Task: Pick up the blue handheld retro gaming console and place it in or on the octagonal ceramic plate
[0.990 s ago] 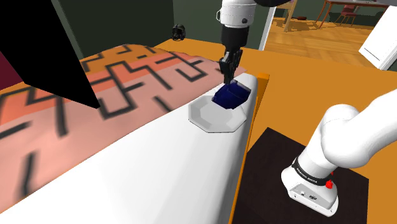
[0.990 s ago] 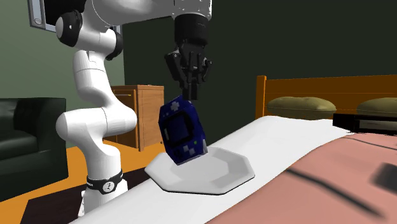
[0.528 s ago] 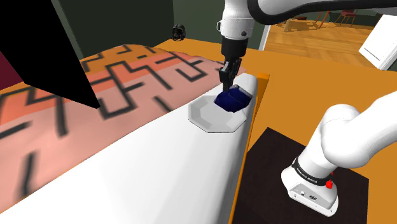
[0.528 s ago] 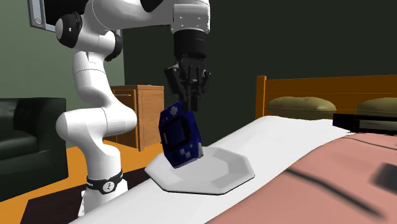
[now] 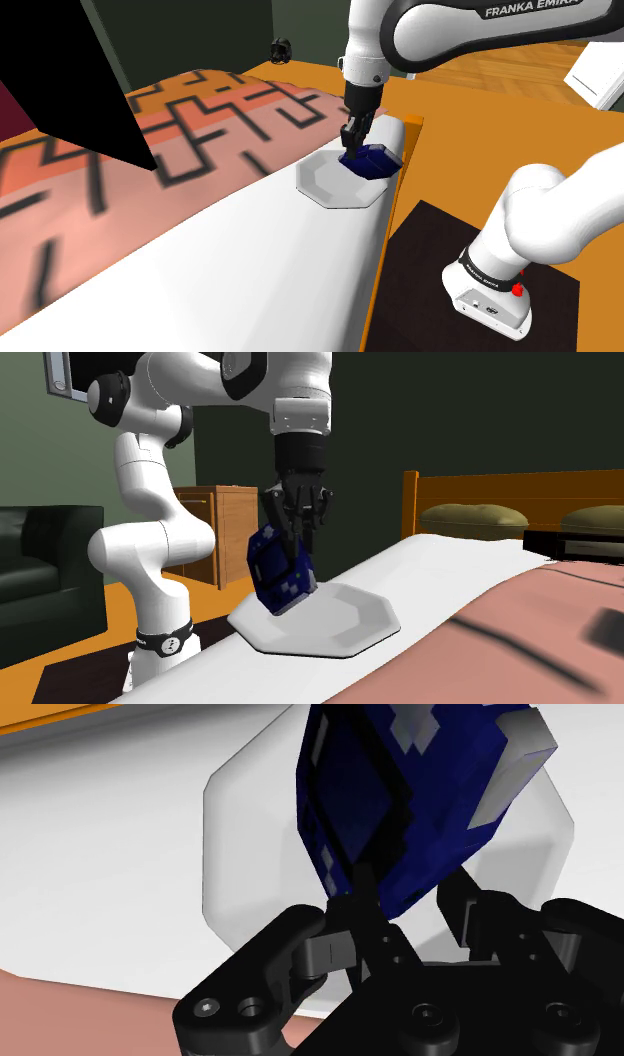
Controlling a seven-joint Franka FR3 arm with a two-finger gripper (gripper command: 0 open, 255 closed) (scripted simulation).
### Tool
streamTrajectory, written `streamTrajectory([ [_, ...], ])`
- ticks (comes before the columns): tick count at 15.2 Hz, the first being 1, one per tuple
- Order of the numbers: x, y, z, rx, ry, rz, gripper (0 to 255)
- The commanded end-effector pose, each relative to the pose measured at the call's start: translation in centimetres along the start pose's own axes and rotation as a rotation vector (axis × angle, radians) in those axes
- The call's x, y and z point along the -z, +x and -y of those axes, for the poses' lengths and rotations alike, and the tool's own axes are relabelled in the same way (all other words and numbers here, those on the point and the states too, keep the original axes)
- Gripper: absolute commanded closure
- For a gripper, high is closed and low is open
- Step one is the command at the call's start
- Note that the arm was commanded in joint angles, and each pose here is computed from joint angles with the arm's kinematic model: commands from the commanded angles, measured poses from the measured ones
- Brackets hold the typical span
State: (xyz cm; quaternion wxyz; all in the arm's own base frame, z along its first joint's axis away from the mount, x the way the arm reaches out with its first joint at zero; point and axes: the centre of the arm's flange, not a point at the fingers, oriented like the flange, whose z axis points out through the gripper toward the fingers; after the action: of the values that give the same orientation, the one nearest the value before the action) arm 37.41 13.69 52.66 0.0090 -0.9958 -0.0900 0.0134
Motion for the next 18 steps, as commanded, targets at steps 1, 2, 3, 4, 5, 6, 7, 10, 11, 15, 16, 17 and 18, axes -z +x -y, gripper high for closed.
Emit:
streamTrajectory([
  [1,-1.4,0.1,-0.2,-0.003,-0.003,0.017,255],
  [2,-1.4,0.1,-0.2,-0.003,-0.003,0.017,255],
  [3,-1.4,0.1,-0.2,-0.003,-0.003,0.017,255],
  [4,-1.4,0.1,-0.2,-0.003,-0.003,0.017,255],
  [5,-1.4,0.1,-0.2,-0.003,-0.003,0.017,255],
  [6,-1.4,0.1,-0.2,-0.003,-0.003,0.017,255],
  [7,-1.4,0.1,-0.2,-0.003,-0.003,0.017,255],
  [10,-1.5,0.0,-0.1,-0.003,-0.003,0.017,0],
  [11,-1.5,0.0,-0.1,-0.003,-0.003,0.017,0],
  [15,-0.1,0.1,-0.2,-0.003,-0.003,0.017,0],
  [16,1.2,0.1,-0.2,-0.003,-0.003,0.017,0],
  [17,2.5,0.1,-0.2,-0.003,-0.003,0.017,0],
  [18,3.6,0.2,-0.2,-0.003,-0.003,0.017,0],
])
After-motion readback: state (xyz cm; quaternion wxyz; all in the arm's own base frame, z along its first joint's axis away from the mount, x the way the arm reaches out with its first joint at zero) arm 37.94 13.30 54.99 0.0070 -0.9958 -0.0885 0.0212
